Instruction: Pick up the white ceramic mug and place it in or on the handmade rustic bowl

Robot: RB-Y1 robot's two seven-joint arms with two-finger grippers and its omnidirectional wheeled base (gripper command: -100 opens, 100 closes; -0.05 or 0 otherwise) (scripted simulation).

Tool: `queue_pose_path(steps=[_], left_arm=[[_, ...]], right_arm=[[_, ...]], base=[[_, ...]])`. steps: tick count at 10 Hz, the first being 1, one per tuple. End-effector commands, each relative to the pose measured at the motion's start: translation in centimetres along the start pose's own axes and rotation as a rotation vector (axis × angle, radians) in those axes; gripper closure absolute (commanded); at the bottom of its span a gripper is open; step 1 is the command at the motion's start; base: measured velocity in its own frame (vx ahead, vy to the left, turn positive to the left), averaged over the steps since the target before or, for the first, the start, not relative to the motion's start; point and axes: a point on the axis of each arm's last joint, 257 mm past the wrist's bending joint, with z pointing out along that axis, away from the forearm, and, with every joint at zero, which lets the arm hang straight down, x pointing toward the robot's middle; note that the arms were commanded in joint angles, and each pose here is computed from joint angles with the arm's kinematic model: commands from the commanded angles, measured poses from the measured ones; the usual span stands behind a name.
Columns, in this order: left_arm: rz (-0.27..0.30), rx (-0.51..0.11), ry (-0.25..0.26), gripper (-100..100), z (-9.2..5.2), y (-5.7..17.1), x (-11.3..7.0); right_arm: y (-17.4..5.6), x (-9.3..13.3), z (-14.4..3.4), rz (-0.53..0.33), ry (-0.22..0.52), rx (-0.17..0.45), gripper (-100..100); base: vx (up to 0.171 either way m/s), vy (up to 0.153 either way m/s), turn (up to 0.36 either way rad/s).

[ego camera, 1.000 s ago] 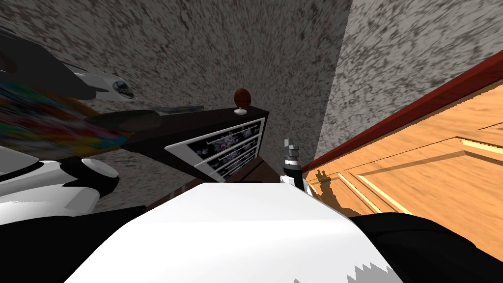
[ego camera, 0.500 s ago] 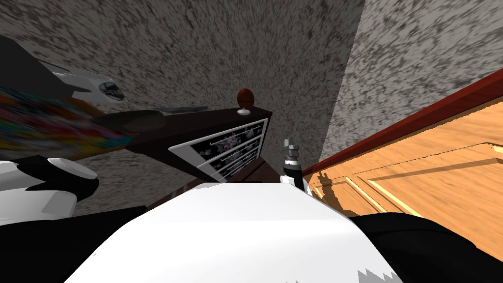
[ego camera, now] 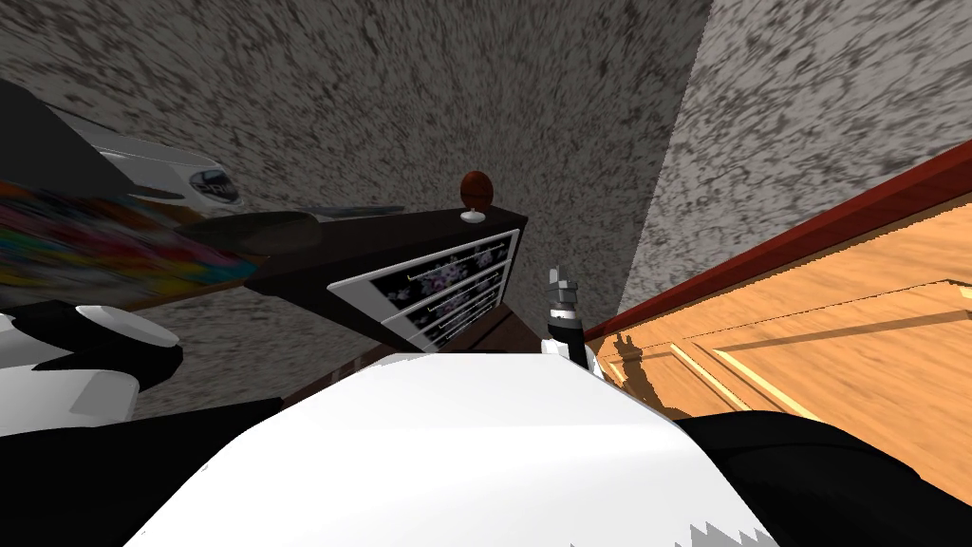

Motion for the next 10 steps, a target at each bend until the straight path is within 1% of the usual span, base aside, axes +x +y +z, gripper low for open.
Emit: queue_pose_path(steps=[1, 4, 5, 6, 10], left_arm=[[0.0, 0.0, 0.0, -100, 0.0, 0.0, 0.0], [0.0, 0.0, 0.0, -100, 0.0, 0.0, 0.0], [0.0, 0.0, 0.0, 0, 0.0, 0.0, 0.0], [0.0, -0.002, -0.002, -100, -0.6, -0.8, -0.3], [-0.003, -0.005, -0.006, -100, -1.9, -2.3, -0.7]], right_arm=[[0.0, 0.0, 0.0, 0.0, 0.0, 0.0, 0], [0.0, 0.0, 0.0, 0.0, 0.0, 0.0, 0], [0.0, 0.0, 0.0, 0.0, 0.0, 0.0, 0], [0.0, 0.0, 0.0, 0.0, 0.0, 0.0, 0], [0.0, 0.0, 0.0, 0.0, 0.0, 0.0, 0]], base=[[0.0, 0.0, 0.0], [0.0, 0.0, 0.0], [0.0, 0.0, 0.0], [0.013, 0.006, -0.017], [0.017, 0.011, -0.014]])
